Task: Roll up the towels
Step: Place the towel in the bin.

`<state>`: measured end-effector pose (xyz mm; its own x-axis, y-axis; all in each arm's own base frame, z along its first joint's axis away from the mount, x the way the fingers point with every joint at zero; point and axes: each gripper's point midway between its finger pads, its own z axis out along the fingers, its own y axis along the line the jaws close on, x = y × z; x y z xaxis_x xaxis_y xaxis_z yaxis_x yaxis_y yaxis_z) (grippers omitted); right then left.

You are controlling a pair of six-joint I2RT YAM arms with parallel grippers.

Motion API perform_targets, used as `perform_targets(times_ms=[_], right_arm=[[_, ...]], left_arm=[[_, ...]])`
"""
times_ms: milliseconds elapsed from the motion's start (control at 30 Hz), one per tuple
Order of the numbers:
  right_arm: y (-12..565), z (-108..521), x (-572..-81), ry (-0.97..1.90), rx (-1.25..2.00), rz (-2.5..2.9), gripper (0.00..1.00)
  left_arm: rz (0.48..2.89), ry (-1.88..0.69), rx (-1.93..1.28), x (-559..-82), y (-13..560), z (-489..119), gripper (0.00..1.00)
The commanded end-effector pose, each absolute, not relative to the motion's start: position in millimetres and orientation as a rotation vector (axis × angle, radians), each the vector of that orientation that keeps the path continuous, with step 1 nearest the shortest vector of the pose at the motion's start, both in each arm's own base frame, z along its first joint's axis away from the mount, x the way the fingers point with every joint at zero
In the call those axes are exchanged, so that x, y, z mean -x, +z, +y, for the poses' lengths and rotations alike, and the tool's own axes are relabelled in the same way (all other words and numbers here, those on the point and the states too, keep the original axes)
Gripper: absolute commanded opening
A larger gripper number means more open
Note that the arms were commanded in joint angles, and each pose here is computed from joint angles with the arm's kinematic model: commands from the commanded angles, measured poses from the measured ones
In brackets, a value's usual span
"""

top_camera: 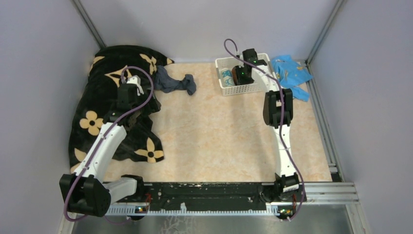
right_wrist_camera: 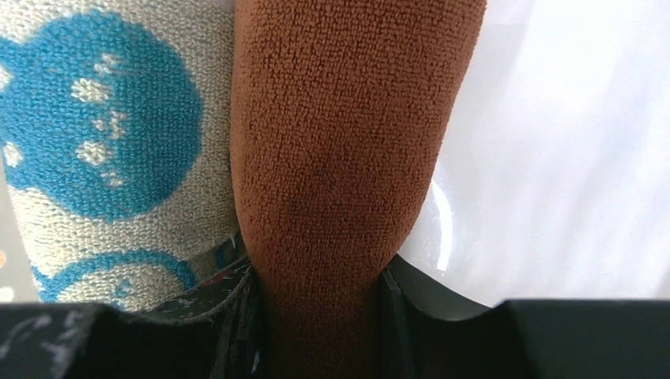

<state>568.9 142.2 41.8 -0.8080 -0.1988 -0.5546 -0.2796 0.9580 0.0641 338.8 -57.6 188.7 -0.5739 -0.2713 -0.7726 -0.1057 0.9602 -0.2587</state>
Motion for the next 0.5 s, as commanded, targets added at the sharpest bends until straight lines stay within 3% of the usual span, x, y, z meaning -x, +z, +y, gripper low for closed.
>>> perform_targets(times_ms=[0, 233, 467], right_arm=[[38, 153, -544, 0.271, 0.393, 2.611, 0.39], [64, 143, -554, 0.209, 0.352, 2.539, 0.52], [82, 128, -561, 0.164, 0.298, 2.499, 0.58]], left_arm=[[2.171, -0.254, 0.263, -342, 189, -58, 0.84], [2.172, -0.262, 0.271, -342, 188, -57, 0.84], [2.170, -0.265, 0.275, -342, 189, -57, 0.84]])
